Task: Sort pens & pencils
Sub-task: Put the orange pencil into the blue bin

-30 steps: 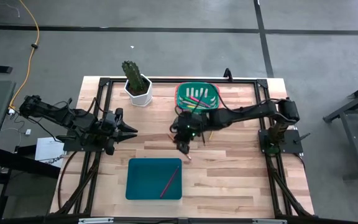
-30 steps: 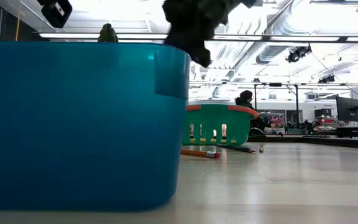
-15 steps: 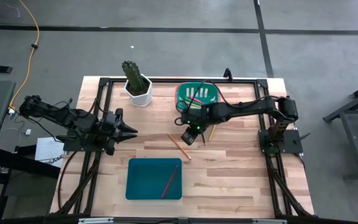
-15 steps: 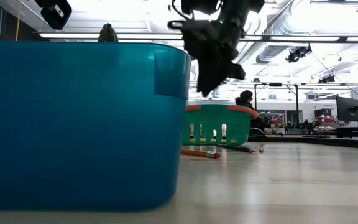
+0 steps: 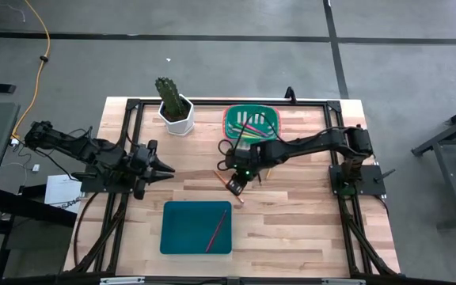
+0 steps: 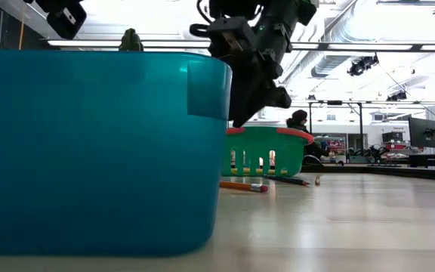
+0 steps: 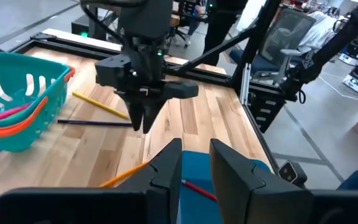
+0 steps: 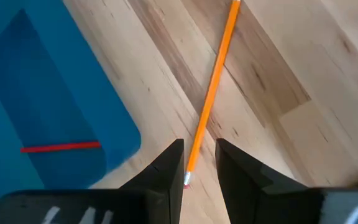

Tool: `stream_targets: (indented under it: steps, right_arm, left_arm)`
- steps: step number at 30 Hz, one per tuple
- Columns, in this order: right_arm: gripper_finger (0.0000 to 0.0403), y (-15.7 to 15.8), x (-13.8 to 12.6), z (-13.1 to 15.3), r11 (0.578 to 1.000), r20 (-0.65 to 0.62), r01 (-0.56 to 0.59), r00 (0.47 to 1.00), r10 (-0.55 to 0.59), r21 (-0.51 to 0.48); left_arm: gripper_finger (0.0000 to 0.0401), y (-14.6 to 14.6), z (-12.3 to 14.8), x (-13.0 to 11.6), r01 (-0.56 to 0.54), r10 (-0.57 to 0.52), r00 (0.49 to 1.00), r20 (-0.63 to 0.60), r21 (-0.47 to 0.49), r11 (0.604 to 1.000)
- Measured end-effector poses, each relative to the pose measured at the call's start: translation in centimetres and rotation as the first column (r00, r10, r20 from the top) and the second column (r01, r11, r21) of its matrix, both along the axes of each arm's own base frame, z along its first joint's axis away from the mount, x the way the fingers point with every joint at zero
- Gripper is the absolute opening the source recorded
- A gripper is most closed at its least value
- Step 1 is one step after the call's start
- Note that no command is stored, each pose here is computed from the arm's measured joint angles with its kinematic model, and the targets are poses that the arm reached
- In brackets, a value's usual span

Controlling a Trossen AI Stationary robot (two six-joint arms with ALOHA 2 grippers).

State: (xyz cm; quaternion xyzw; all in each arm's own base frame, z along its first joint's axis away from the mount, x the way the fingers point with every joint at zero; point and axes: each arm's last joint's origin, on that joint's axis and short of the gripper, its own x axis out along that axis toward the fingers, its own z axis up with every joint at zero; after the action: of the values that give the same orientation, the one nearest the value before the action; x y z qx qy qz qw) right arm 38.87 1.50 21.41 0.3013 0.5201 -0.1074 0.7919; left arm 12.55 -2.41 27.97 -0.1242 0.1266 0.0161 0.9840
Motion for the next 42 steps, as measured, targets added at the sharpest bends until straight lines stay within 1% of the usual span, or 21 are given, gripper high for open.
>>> stream_targets:
  steps: [3,6,11,13,16,18,21,26,32,39,42]
  right_arm:
    - [0.0083,0.0,0.1,-0.5,1.000,-0.020,0.001,1.000,-0.001,0.001]
    - [0.0083,0.0,0.2,-0.8,1.000,-0.022,-0.008,1.000,0.008,-0.004]
    - [0.0083,-0.5,0.2,-0.7,1.000,-0.020,-0.015,1.000,0.015,-0.024]
    - [0.0083,-0.9,0.3,-0.4,0.999,0.009,-0.006,1.000,0.006,-0.033]
    - [0.0083,-1.2,0.6,0.2,1.000,0.071,-0.027,0.997,0.027,-0.011]
    - [0.0083,-1.3,0.7,0.3,0.999,0.086,-0.031,0.996,0.029,0.016]
    - [0.0083,-1.2,0.5,0.2,0.999,0.060,-0.023,0.998,0.021,0.032]
    - [0.0083,0.0,0.0,-0.1,0.998,0.001,-0.050,0.999,0.050,0.033]
    - [0.0083,1.3,-0.1,-0.1,0.996,-0.007,-0.080,0.997,0.080,0.029]
    - [0.0083,1.9,-0.1,-0.5,0.997,-0.020,-0.073,0.997,0.074,0.029]
    - [0.0083,2.2,0.1,-1.0,0.996,-0.030,-0.078,0.996,0.079,0.031]
  left_arm:
    - [0.0072,-0.2,-0.2,0.4,0.043,-0.042,0.999,-0.024,0.022,0.999]
    - [0.0072,-0.6,-0.9,1.5,0.099,-0.095,0.992,-0.081,0.045,0.994]
    - [0.0072,-1.1,-2.3,3.5,0.131,-0.113,0.975,-0.193,0.083,0.988]
    - [0.0072,-1.3,-2.7,4.1,0.133,-0.108,0.967,-0.230,0.093,0.987]
    - [0.0072,-1.0,-3.0,5.0,0.130,-0.105,0.959,-0.264,0.080,0.988]
    - [0.0072,-0.6,-3.2,5.5,0.128,-0.106,0.954,-0.282,0.061,0.990]
    - [0.0072,0.1,-3.1,5.9,0.108,-0.091,0.953,-0.288,0.045,0.993]
    - [0.0072,1.4,-3.1,6.0,0.049,-0.035,0.955,-0.296,0.039,0.998]
    - [0.0072,2.2,-3.9,6.6,0.097,-0.088,0.937,-0.337,0.009,0.995]
    - [0.0072,2.4,-5.0,7.5,0.139,-0.119,0.911,-0.394,0.023,0.990]
    - [0.0072,2.3,-5.6,7.9,0.156,-0.137,0.897,-0.421,0.010,0.988]
